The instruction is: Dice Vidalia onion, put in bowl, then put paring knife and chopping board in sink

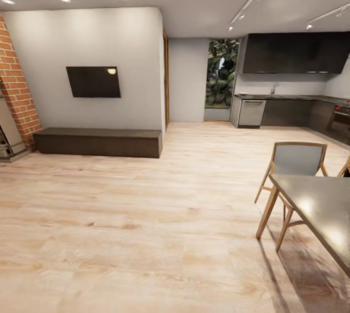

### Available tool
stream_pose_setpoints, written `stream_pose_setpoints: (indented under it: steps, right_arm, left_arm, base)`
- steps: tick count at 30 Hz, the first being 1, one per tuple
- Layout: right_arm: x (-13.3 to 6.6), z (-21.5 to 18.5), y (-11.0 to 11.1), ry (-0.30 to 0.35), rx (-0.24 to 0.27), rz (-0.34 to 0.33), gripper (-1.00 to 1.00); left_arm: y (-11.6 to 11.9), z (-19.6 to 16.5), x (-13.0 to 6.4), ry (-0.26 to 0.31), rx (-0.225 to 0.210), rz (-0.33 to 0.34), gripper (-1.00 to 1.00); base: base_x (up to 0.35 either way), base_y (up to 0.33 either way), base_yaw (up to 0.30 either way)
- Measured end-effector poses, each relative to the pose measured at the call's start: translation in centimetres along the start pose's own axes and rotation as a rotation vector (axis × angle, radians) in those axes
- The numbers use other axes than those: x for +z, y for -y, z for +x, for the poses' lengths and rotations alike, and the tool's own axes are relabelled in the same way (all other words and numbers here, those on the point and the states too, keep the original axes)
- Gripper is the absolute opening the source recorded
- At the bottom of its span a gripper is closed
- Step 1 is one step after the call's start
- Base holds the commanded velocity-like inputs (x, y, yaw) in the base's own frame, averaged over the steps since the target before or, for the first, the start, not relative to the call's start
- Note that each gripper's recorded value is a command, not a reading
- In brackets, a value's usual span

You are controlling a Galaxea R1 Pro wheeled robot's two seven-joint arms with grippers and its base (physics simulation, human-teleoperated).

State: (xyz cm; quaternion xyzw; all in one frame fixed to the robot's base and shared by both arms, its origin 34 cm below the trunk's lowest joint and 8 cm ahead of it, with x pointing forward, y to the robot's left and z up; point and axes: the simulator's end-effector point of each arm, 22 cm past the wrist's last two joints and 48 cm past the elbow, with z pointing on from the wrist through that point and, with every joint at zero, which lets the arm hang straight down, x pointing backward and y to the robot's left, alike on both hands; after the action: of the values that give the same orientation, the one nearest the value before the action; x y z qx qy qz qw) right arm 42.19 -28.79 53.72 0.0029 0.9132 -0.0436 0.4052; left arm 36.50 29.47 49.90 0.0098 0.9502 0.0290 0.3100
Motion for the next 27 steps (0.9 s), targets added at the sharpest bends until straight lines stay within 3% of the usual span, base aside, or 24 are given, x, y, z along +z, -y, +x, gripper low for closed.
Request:
stream_pose_setpoints:
  steps: [7,27]
  right_arm:
    - [0.00,0.00,0.00,0.000,0.000,0.000,1.00]
    - [0.01,0.00,0.00,0.000,0.000,0.000,1.00]
  left_arm:
    - [0.00,0.01,0.00,0.000,0.000,0.000,1.00]
    - [0.04,-0.08,-0.01,0.005,0.001,0.001,1.00]
  base:
    - [0.327,0.000,-0.151]
    - [0.327,-0.088,-0.005]
